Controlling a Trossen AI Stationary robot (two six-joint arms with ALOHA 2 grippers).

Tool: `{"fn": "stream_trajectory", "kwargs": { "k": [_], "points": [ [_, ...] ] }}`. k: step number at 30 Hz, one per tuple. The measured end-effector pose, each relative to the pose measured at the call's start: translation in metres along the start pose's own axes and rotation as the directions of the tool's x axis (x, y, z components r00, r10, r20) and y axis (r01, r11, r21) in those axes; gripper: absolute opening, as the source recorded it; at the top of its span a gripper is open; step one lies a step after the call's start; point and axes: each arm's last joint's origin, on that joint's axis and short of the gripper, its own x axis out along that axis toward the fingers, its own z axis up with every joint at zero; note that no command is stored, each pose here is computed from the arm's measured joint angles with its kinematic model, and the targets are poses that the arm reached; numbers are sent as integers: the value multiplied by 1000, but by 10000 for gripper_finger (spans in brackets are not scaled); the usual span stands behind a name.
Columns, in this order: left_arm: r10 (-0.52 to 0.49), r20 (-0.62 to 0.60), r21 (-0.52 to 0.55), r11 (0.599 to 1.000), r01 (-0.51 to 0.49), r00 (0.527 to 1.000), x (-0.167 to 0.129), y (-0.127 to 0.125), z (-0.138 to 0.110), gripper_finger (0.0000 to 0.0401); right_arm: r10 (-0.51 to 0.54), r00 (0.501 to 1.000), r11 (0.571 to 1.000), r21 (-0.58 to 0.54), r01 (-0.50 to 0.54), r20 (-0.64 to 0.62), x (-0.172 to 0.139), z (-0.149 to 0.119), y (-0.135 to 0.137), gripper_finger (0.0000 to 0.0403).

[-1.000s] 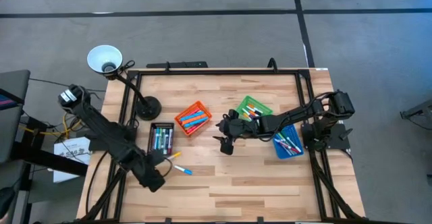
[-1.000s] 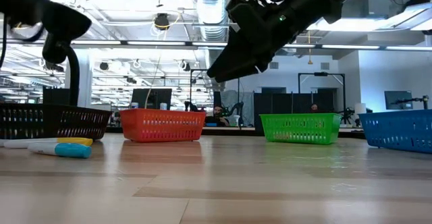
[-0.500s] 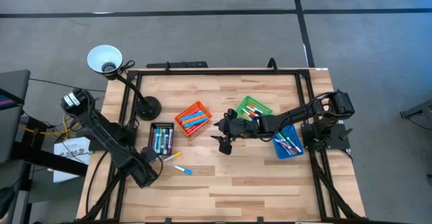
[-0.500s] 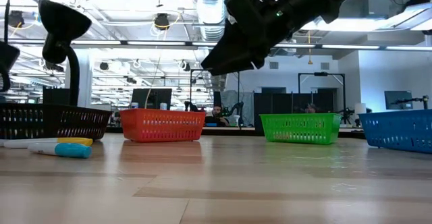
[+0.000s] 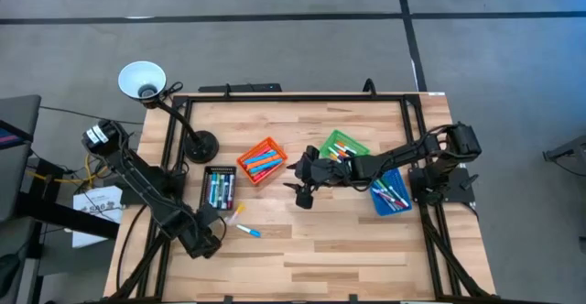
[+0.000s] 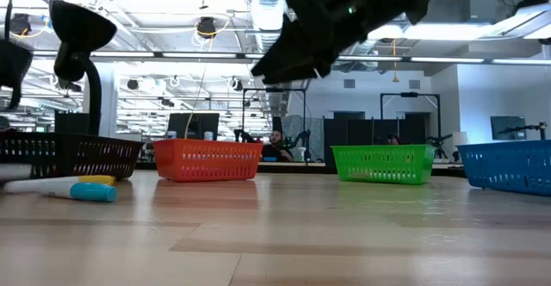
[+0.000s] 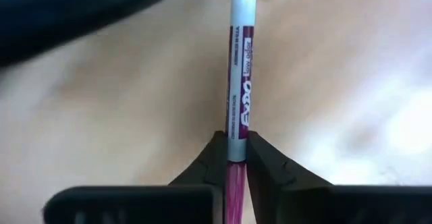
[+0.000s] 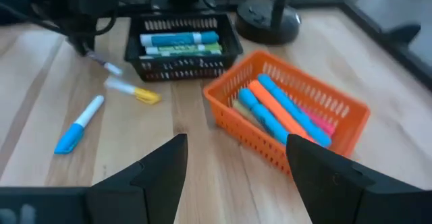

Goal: Pick & Place Markers
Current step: Put the violet marker pen into the blue bin

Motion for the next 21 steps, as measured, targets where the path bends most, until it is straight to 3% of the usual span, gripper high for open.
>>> {"fn": "stream_trajectory", "kwargs": {
  "k": [5, 8, 10, 13, 17, 21],
  "points": [
    [-176, 33, -26, 984, 177, 984, -14, -26, 2, 32, 38, 999, 994, -105, -35, 29, -14, 19, 13, 244],
    [-272, 98, 15, 962, 272, 957, -28, -44, 5, 30, 63, 998, 985, -162, -59, 18, -34, 30, 19, 244],
    [-270, 193, 83, 962, 259, 943, -32, -47, 8, 30, 84, 996, 984, -163, -78, 31, -53, 39, 22, 244],
    [-307, 393, 197, 949, 247, 867, -41, -57, 20, 31, 129, 989, 975, -193, -114, 66, -83, 49, 29, 244],
    [-296, 583, 325, 938, 117, 756, -44, -61, 44, 40, 212, 971, 945, -278, -175, 108, -116, 54, 39, 244],
    [-328, 679, 435, 901, 0, 656, -52, -69, 72, 39, 227, 972, 928, -316, -200, 52, -131, 48, 39, 244]
  ]
}}
